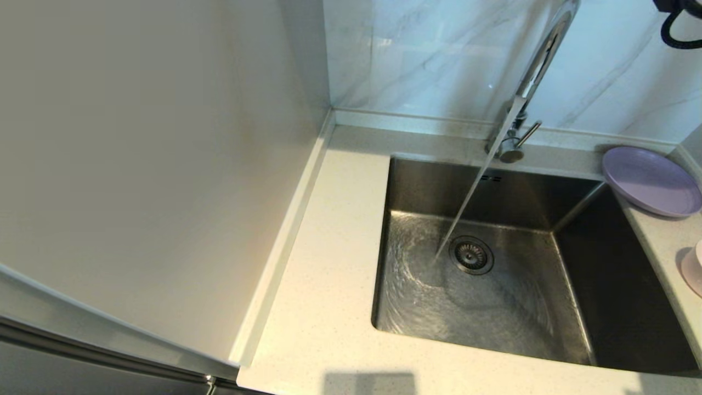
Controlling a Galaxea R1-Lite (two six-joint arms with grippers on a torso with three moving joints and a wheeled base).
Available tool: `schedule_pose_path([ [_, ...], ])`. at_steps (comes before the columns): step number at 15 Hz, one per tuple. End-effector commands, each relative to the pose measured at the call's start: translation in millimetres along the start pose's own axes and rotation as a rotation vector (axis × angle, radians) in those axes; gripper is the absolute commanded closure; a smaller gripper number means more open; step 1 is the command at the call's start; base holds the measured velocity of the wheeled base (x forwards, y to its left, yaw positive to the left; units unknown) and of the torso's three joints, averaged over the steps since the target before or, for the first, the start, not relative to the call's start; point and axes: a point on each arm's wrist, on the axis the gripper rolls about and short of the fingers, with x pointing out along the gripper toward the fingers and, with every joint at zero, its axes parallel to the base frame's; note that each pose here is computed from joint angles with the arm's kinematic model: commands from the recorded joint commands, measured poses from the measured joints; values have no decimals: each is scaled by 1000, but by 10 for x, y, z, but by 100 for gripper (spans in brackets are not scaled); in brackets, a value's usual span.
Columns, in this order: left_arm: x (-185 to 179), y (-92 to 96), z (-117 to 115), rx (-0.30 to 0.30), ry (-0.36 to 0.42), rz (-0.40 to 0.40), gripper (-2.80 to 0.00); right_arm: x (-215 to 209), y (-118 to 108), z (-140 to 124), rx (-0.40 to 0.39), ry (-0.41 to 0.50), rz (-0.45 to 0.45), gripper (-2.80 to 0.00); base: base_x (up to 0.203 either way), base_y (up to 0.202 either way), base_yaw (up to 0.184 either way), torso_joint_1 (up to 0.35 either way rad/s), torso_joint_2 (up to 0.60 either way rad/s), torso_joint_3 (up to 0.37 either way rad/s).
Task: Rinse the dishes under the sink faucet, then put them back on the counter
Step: Pick up the bowl
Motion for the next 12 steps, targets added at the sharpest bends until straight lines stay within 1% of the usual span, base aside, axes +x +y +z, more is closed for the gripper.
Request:
schedule_pose_path([
  [1,0,0,0,0,0,0,0,82,139,-123,-7,27,2,0,0,0,0,0,0,0],
  [2,0,0,0,0,0,0,0,132,145,-185,-13,43,-23,0,0,0,0,0,0,0],
  [4,0,0,0,0,0,0,0,212,130,-255,-38,58,-44,0,0,0,0,0,0,0],
  [6,0,0,0,0,0,0,0,197,120,-221,-48,34,-73,0,0,0,0,0,0,0],
  [7,0,0,0,0,0,-1,0,162,64,-169,-53,18,-104,0,0,0,0,0,0,0],
  [9,0,0,0,0,0,0,0,13,-122,2,-66,-37,-217,0,0,0,0,0,0,0],
  [12,0,0,0,0,0,0,0,-151,-621,224,-98,-110,-454,0,0,0,0,0,0,0],
])
